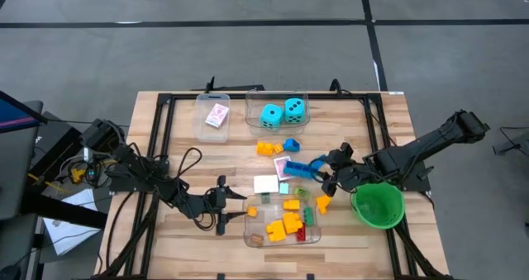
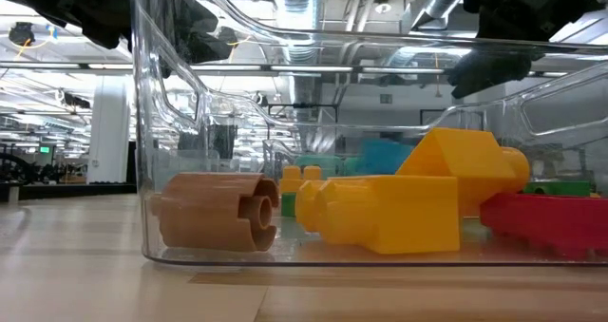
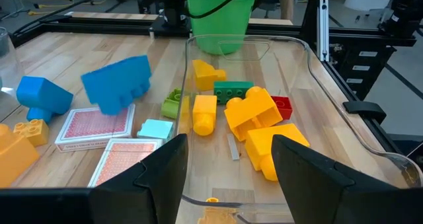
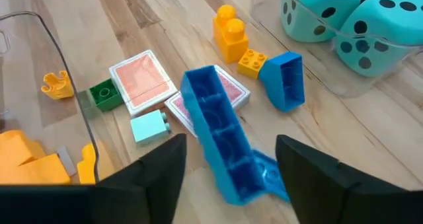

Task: Pick & Place Toys
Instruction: Put the blue game piece into the bottom transparent bin

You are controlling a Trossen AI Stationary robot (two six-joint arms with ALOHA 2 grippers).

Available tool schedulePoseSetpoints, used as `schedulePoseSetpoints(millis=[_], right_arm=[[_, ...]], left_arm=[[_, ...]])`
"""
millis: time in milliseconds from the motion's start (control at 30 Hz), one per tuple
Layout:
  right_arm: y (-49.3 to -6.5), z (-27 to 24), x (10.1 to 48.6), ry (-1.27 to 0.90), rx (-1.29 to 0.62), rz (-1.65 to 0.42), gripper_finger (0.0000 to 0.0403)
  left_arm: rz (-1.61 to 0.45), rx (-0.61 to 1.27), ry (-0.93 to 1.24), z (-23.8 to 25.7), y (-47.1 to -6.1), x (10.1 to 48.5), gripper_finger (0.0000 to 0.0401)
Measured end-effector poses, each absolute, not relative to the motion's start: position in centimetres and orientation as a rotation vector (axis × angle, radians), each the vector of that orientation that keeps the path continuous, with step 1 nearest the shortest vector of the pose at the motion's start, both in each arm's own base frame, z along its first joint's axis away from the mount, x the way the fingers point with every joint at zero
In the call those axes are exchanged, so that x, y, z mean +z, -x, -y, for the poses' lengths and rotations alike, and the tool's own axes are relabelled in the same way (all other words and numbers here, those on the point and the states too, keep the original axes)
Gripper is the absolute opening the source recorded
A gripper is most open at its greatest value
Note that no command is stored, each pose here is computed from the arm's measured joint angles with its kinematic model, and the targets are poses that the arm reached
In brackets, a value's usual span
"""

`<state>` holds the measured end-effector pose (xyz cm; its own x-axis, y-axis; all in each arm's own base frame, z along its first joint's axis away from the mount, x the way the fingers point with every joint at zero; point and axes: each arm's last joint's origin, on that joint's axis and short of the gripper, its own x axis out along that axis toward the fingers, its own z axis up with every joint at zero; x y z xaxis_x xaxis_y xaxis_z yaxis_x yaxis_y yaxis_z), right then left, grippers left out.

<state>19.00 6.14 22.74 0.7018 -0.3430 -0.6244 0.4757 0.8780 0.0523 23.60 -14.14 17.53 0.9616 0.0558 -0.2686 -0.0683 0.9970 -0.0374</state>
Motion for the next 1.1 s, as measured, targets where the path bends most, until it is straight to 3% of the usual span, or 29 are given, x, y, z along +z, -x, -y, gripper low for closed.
schedulePoseSetpoints(millis=[133, 267, 733, 1100], right_arm=[[-19.2, -6.2, 22.4, -0.207, -0.464, -0.664, 0.0197], [-19.8, -6.2, 21.6, -0.194, -0.49, -0.697, 0.0201], [-21.8, -4.4, 18.7, -0.123, -0.6, -0.824, 0.0329], [-23.1, -4.4, 16.8, -0.119, -0.56, -0.906, 0.0361]], left_arm=[[-0.271, 0.063, 0.047, 14.1, -23.6, 17.5, 0.0213], [-0.271, 0.063, 0.047, 14.1, -23.6, 17.5, 0.0213], [-0.271, 0.063, 0.047, 14.1, -23.6, 17.5, 0.0213], [-0.271, 0.063, 0.047, 14.1, -23.6, 17.5, 0.0213]])
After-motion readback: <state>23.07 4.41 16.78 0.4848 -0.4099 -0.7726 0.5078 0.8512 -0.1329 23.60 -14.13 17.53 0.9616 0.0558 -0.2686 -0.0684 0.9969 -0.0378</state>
